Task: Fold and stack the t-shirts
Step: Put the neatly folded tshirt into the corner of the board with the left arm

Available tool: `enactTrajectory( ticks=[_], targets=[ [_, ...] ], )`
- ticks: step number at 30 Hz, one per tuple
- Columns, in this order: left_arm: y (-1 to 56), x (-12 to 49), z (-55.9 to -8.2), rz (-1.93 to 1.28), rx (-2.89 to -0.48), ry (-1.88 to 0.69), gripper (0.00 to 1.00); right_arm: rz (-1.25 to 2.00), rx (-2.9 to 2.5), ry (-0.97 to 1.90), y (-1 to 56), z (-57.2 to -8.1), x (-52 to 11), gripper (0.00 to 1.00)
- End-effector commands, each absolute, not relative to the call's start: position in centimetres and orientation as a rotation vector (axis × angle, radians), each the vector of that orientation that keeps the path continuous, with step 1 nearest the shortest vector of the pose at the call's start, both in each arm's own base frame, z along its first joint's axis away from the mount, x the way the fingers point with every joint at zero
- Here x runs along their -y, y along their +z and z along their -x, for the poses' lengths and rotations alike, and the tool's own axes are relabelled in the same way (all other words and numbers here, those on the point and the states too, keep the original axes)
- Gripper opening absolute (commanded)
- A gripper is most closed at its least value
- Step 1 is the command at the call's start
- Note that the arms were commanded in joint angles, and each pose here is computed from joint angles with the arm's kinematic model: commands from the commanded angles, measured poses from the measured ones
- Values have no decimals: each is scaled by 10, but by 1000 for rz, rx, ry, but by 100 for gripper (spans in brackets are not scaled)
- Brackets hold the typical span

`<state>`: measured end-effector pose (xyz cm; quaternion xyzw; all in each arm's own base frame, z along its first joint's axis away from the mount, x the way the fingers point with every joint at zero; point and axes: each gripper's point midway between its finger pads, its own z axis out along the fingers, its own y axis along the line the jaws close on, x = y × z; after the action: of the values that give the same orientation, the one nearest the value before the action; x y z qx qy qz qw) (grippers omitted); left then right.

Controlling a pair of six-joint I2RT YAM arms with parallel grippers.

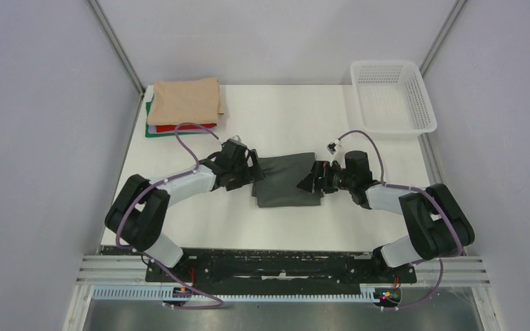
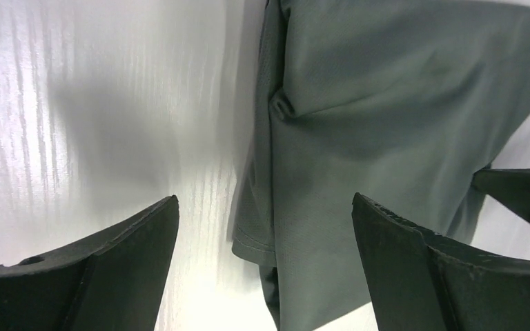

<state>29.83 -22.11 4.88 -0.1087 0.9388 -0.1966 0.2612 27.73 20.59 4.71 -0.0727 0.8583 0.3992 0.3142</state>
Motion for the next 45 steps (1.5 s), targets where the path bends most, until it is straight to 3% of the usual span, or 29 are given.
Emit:
enactTrajectory(
  ticks=[1, 4, 11, 17, 22, 23, 25, 26, 36, 45],
  targets=[
    [40, 236, -298, 306, -2553, -578, 100, 196, -2220, 970, 54, -283, -197, 98],
    [27, 237, -295, 313, -2580, -540, 100, 203, -2166, 977, 75, -286, -198, 98],
    [3, 252, -292, 279, -2639, -434, 83, 96, -2066, 857, 108, -286, -175, 98],
    [-20, 248, -288, 258, -2687, -214, 51, 37, -2041, 661, 115, -286, -142, 98],
    [-32, 250, -285, 181, -2702, -49, 33, 25, -2054, 538, 112, -283, -120, 98],
    [-35, 250, -286, 161, -2702, -5, 27, 23, -2053, 516, 113, -282, -117, 98],
    [-37, 247, -290, 130, -2704, 70, 5, 21, -2051, 483, 112, -282, -111, 98],
    [-36, 245, -294, 113, -2693, 111, 2, 21, -2046, 464, 113, -282, -108, 98],
    [74, 213, -370, -95, -2301, 530, 2, 34, -2014, 291, 119, -282, -82, 98],
    [125, 200, -434, -256, -2053, 765, 2, -2, -1977, 194, 123, -282, -65, 98]
  ],
)
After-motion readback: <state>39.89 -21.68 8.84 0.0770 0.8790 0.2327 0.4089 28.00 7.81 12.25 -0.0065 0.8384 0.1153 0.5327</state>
